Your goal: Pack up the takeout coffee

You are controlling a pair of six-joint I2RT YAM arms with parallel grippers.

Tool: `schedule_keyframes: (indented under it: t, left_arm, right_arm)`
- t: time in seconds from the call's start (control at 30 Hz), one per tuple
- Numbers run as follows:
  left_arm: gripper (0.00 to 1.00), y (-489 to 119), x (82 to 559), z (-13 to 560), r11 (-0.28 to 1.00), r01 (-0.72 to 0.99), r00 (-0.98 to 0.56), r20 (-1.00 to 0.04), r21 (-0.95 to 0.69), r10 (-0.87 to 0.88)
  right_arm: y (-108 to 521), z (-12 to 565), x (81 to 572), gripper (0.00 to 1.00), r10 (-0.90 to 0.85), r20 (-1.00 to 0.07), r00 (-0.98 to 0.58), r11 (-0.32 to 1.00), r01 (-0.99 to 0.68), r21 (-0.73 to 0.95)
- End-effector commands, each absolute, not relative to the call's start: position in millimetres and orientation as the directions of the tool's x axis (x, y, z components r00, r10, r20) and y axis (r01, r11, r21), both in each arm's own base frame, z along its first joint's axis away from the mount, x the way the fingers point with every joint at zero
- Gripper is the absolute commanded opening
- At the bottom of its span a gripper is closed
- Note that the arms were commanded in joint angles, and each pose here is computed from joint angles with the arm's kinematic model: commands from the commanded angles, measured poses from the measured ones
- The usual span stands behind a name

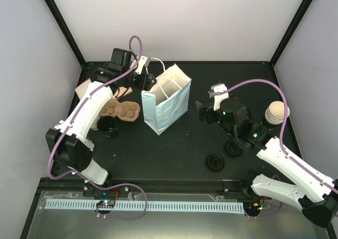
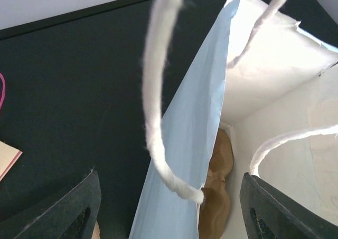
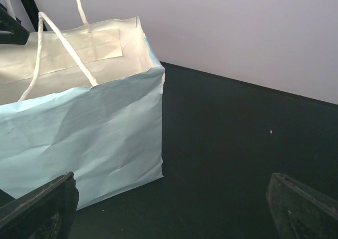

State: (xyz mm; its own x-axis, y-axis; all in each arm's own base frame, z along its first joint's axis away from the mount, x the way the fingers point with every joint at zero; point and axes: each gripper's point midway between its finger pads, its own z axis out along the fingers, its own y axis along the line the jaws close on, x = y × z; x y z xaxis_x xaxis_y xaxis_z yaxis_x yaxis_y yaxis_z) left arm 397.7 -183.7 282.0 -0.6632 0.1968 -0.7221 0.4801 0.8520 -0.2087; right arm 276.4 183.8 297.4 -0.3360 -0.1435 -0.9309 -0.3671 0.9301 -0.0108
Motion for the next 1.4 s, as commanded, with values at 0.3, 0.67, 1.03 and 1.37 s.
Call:
schedule_keyframes:
  t: [0.3,0.67,1.03,1.37]
  left_arm:
    - [0.69,-187.6,398.8,287.0,0.834,0.514,-0.672,-0.700,-0.202,0.244]
    - [0.74,-191.2,399.0,284.4,0.816,0.542,-0.664,-0.697,-0.201,0.270]
    - [0.61,-201.1,407.4,293.6,0.801,0.566,-0.646,-0.709,-0.197,0.282]
    - [0.54,-201.0,409.3,275.8,0.824,0.556,-0.664,-0.657,-0.113,0.358]
  right_arm:
    - [191.6,307.9,273.4,1.00,-0.123,-0.934,-0.334,0.915,-0.402,0.023]
    - [192.3,299.5,276.5,1.00,-0.151,-0.917,-0.370,0.921,-0.391,0.006]
    - [190.8,299.5,274.3,1.00,-0.155,-0.919,-0.362,0.918,-0.397,0.001]
    - [188.9,303.0,271.8,1.00,-0.148,-0.925,-0.350,0.917,-0.400,0.005]
